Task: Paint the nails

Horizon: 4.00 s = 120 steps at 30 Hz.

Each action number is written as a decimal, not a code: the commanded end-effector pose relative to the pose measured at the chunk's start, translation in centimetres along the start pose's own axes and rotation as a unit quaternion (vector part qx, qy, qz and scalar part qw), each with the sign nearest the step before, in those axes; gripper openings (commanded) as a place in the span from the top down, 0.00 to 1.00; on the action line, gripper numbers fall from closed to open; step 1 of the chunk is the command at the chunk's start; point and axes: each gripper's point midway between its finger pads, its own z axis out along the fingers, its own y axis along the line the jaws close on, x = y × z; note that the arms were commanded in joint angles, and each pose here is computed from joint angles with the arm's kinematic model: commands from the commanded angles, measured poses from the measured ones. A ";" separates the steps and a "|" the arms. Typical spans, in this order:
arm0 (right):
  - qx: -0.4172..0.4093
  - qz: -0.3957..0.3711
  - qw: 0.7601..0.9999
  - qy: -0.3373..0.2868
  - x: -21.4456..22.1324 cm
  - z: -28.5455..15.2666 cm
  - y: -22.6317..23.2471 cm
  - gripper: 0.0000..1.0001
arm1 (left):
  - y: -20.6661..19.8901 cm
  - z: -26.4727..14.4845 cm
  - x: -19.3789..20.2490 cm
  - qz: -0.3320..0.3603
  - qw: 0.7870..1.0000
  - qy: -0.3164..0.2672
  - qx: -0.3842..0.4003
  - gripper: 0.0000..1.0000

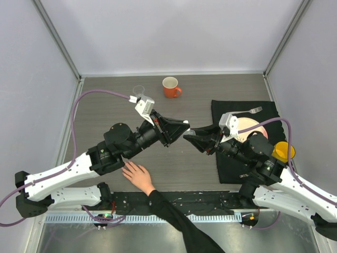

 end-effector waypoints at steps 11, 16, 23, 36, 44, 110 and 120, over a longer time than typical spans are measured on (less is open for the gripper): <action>-0.010 0.008 0.999 -0.043 -2.6 -0.1 0.5 0.99 | -1.5 -0.2 -3.1 0.025 0.999 -0.028 0.017 1.00; -0.025 0.001 0.999 -0.026 -2.1 0.2 0.9 0.99 | -1.9 -0.2 -4.7 0.021 0.999 -0.047 0.013 1.00; -0.026 -0.001 0.999 -0.037 -2.8 0.0 1.0 0.99 | -2.5 -0.2 -4.8 0.025 0.998 -0.043 0.025 1.00; -0.025 -0.001 0.999 -0.032 -2.2 -0.4 1.0 0.99 | -1.2 -1.6 -7.8 0.054 0.995 -0.081 -0.025 1.00; -0.034 -0.003 0.999 -0.035 -2.0 0.2 1.2 0.99 | -1.1 -1.9 -8.0 0.046 0.995 -0.079 -0.030 1.00; -0.037 -0.016 0.995 -0.087 -5.0 1.0 1.3 0.99 | -0.8 -1.1 -5.6 0.033 0.998 -0.052 -0.024 1.00; -0.037 -0.012 0.995 -0.095 -5.6 0.4 1.4 0.99 | 0.9 -2.1 -6.5 0.062 0.994 -0.059 -0.070 1.00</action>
